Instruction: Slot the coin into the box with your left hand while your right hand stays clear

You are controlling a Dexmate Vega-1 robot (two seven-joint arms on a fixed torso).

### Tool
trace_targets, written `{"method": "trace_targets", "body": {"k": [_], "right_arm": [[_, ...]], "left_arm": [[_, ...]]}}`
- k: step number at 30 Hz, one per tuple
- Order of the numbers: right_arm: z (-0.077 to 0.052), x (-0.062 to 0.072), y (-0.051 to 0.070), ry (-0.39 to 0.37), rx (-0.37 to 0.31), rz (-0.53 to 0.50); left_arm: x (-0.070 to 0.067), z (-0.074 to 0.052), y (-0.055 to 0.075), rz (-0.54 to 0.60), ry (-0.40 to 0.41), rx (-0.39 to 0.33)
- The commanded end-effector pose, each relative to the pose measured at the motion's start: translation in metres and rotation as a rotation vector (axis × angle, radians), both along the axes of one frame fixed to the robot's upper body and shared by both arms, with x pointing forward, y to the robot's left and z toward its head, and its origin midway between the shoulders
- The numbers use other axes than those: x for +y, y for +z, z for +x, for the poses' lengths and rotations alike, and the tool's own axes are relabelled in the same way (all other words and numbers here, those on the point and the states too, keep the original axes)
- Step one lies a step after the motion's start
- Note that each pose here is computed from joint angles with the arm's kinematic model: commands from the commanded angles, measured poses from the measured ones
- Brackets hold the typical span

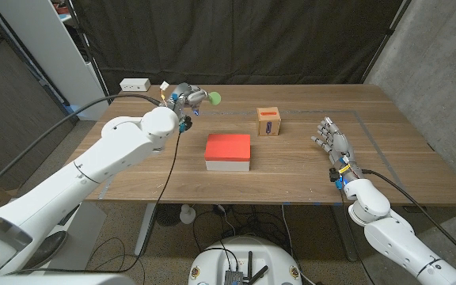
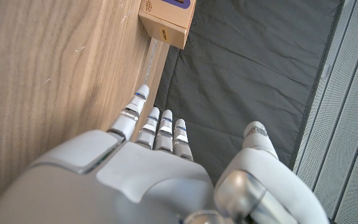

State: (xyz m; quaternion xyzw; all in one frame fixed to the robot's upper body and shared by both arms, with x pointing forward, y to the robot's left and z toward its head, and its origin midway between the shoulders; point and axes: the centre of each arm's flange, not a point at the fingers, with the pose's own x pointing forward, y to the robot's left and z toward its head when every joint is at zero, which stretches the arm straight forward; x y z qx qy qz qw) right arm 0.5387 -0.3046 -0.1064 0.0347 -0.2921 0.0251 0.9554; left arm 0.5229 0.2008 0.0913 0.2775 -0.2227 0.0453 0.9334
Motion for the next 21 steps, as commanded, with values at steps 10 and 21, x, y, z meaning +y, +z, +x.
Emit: {"method": "trace_targets", "body": {"k": [10, 21], "right_arm": [[0.002, -0.002, -0.001, 0.014, -0.018, 0.009], [0.003, -0.004, -0.003, 0.018, -0.017, 0.011]], "left_arm": [[-0.055, 0.007, 0.026, 0.241, 0.086, -0.105], [-0.082, 0.009, 0.039, 0.347, 0.174, -0.151]]}}
